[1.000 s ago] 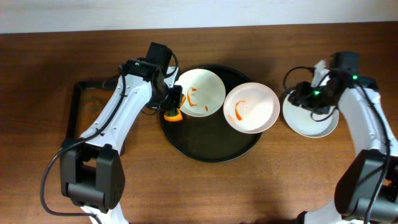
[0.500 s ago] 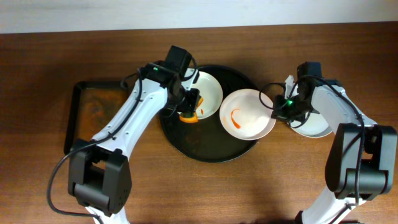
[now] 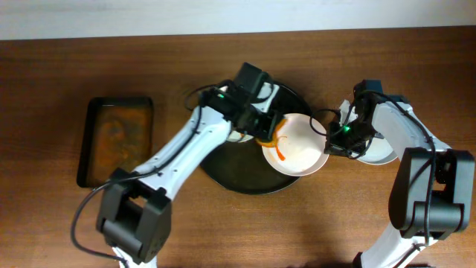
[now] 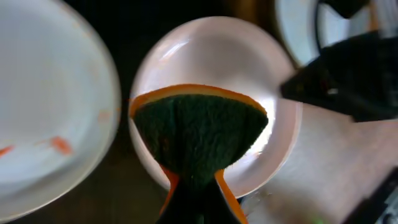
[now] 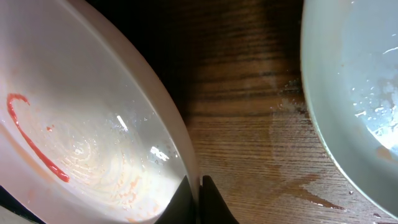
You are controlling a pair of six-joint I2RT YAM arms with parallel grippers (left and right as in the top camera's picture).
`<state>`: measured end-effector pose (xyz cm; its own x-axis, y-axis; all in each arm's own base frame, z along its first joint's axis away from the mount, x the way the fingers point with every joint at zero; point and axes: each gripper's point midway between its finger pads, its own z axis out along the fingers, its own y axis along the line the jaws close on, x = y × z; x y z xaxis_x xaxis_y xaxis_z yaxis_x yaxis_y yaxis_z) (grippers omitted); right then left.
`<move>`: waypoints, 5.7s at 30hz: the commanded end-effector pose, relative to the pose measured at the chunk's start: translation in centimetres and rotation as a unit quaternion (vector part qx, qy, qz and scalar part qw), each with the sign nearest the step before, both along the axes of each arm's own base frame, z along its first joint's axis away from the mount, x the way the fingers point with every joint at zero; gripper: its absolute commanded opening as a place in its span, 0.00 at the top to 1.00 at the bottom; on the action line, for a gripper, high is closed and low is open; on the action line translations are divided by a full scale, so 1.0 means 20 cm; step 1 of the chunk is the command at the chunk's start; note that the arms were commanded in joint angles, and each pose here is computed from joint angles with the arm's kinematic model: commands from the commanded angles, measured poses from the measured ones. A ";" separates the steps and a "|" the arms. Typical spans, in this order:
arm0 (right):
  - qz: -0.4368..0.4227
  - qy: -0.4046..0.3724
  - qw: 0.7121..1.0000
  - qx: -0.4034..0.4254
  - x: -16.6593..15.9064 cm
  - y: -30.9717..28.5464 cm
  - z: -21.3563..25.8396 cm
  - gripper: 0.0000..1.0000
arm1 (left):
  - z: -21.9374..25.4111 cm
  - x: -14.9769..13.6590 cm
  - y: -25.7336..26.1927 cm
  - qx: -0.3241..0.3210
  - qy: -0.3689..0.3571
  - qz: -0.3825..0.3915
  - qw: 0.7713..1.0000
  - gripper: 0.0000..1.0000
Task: Clean dirty plates on tray and stack at the side
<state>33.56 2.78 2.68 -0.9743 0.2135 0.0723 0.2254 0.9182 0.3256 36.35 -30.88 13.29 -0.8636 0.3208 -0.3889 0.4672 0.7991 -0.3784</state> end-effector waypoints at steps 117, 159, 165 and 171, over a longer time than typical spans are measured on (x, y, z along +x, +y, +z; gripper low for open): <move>-0.140 -0.136 0.922 -0.334 0.13 -0.60 0.79 0.96 | 0.02 0.40 0.65 0.116 0.033 0.198 0.973 0.99; 0.101 -0.183 0.978 0.019 0.54 0.76 0.17 0.43 | 0.02 0.45 0.72 0.159 -0.009 0.192 0.968 0.99; 0.088 -0.133 0.987 0.012 0.50 0.82 -0.05 0.66 | 0.02 0.45 0.72 0.158 -0.008 0.191 0.969 0.99; 0.081 -0.102 0.991 0.007 0.44 0.80 -0.10 0.96 | 0.02 0.44 0.70 0.149 -0.003 0.187 0.971 0.99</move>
